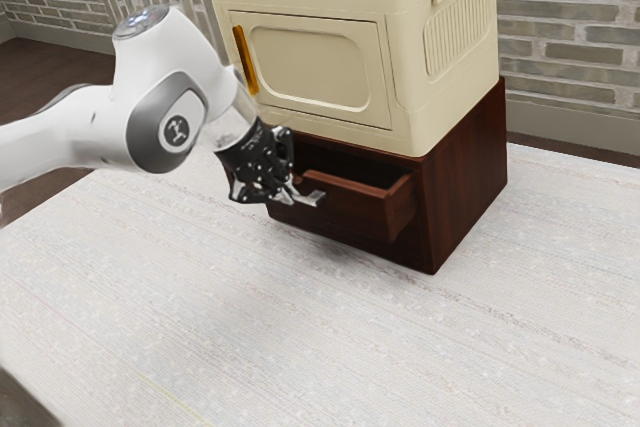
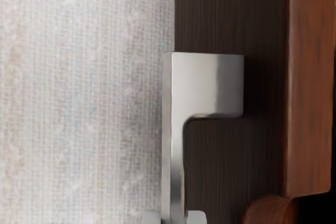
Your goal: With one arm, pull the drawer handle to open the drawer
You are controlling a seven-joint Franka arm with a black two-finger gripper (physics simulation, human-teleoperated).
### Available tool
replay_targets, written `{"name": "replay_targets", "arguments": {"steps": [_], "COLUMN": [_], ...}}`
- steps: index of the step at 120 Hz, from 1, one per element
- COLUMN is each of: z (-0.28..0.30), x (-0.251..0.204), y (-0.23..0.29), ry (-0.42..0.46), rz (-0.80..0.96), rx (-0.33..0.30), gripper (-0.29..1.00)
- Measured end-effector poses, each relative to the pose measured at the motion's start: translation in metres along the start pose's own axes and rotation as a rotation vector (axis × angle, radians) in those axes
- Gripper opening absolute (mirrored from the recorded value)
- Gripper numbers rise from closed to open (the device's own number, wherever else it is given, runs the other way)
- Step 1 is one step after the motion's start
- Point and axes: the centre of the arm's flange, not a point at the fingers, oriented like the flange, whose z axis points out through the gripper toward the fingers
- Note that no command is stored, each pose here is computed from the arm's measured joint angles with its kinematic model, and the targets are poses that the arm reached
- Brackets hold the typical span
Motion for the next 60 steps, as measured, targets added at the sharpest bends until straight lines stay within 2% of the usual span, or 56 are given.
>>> {"name": "replay_targets", "arguments": {"steps": [60], "z": [-0.009], "x": [0.000], "y": [-0.025], "ry": [-0.002], "rz": [-0.010], "rx": [0.002], "gripper": [-0.08]}}
